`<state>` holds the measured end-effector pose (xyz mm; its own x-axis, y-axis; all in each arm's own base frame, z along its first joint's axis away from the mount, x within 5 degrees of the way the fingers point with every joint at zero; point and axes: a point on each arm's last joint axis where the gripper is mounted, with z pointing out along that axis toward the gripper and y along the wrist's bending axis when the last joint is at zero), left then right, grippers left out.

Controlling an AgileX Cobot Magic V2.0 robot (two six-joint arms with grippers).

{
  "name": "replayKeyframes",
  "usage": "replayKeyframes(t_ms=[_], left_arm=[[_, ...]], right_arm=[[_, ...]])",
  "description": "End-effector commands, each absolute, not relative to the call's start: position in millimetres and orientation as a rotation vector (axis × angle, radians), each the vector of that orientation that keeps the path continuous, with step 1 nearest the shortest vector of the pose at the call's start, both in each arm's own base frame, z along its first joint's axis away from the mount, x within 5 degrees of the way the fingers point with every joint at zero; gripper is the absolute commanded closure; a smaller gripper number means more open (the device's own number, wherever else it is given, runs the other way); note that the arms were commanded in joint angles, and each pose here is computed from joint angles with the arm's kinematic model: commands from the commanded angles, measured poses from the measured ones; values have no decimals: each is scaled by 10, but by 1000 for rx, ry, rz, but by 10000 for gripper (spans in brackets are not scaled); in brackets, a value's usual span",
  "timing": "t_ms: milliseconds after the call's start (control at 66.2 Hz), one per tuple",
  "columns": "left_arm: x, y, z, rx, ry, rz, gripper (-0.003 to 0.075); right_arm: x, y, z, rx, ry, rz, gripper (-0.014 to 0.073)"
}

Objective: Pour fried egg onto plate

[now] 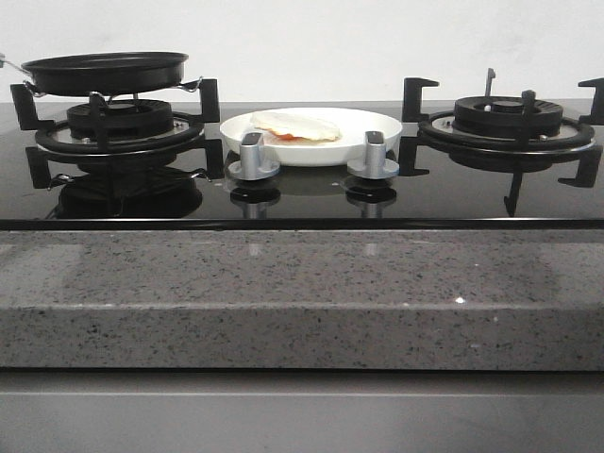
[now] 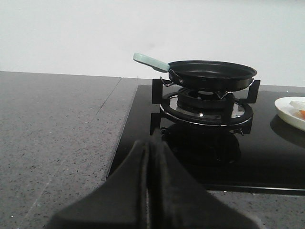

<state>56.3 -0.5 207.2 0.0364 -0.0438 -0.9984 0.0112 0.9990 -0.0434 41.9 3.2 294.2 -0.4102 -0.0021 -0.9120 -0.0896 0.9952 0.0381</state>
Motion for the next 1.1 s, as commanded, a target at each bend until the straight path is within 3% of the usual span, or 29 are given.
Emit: replayKeyframes(t_ms=[0, 513, 1087], left_arm=[[548, -7, 2136, -27, 1442, -52, 740], [548, -7, 2136, -27, 1442, -52, 740], [548, -7, 2136, -27, 1442, -52, 740]], right_arm=[[469, 31, 2949, -47, 1760, 77, 662], [539, 24, 2126, 33, 1418, 115, 662], [544, 6, 2104, 30, 1451, 52, 662]])
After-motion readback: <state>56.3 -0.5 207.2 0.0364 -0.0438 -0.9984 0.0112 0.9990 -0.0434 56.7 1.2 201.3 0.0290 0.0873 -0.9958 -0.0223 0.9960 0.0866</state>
